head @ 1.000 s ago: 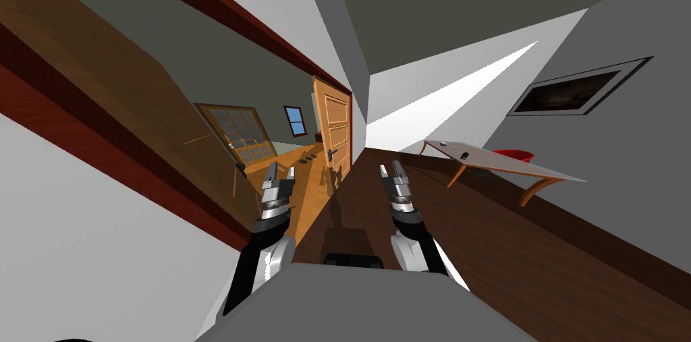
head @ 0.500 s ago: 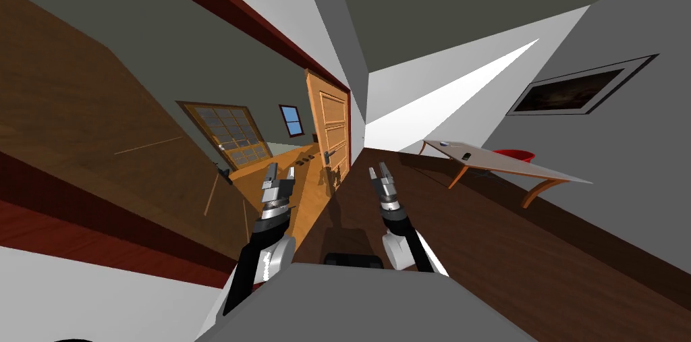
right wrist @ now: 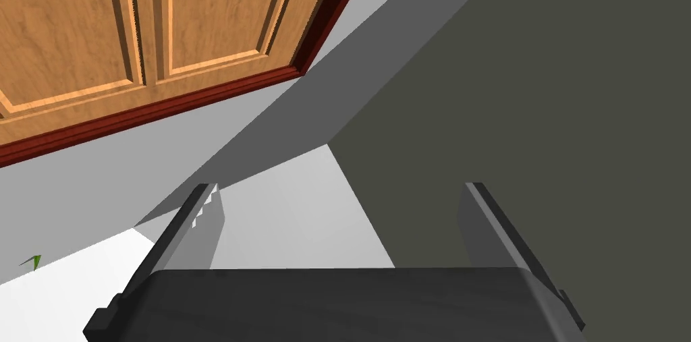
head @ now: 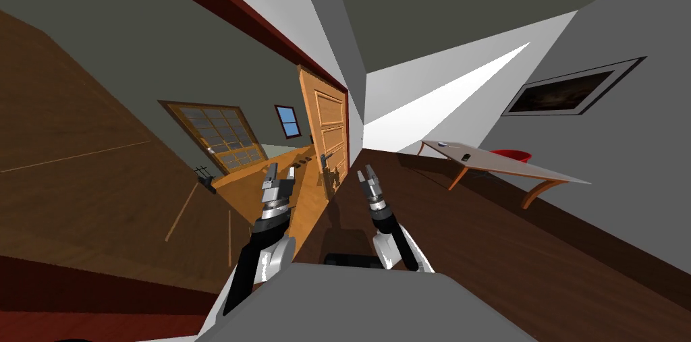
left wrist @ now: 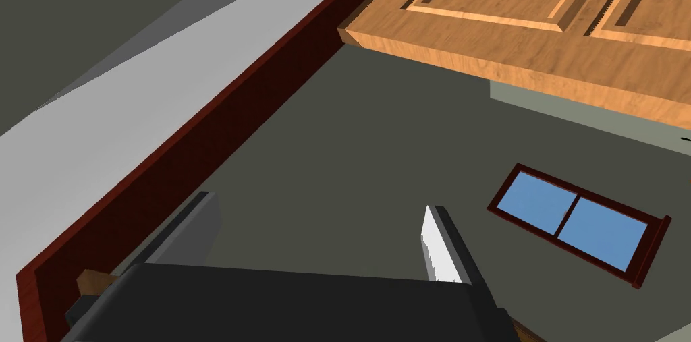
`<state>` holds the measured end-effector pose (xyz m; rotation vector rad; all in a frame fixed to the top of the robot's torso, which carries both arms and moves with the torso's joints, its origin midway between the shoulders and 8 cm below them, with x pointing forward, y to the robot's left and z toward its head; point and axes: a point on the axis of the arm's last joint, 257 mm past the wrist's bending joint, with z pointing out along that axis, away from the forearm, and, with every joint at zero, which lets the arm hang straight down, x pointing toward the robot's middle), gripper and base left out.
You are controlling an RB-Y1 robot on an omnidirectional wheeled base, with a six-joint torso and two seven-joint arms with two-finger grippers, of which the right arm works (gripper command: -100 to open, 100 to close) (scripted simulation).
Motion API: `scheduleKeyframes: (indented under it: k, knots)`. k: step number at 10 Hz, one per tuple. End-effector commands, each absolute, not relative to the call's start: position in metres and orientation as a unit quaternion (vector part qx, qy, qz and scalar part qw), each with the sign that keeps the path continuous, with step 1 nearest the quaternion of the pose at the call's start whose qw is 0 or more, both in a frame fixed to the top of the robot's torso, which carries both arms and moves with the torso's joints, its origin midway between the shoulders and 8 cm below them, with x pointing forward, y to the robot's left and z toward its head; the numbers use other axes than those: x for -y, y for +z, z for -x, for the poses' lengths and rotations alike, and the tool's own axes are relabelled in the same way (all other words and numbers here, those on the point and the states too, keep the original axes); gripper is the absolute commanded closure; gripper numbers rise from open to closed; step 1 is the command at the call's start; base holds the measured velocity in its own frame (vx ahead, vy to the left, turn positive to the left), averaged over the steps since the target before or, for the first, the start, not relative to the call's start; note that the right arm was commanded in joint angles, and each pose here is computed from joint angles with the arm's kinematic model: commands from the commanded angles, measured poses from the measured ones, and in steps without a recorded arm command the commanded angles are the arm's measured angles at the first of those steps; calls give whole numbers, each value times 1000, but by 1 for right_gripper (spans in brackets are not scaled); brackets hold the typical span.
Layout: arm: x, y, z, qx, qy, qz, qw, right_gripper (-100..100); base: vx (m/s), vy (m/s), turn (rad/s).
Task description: Push the door open
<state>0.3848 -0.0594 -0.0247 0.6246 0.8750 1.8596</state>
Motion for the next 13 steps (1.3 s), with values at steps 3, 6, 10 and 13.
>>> scheduleKeyframes:
  k: [3,6,10,13]
  knots:
    - [21,-41,-386,-383,777,-252,432,-100,157,-6,-40]
    - [-10,-54,-384,-403,786,-247,398,-100,140,-8,-38]
    - [-55,-76,-376,-435,796,-237,348,-100,149,-2,-44]
    - [-84,-91,-368,-458,799,-228,316,-100,135,-7,-37]
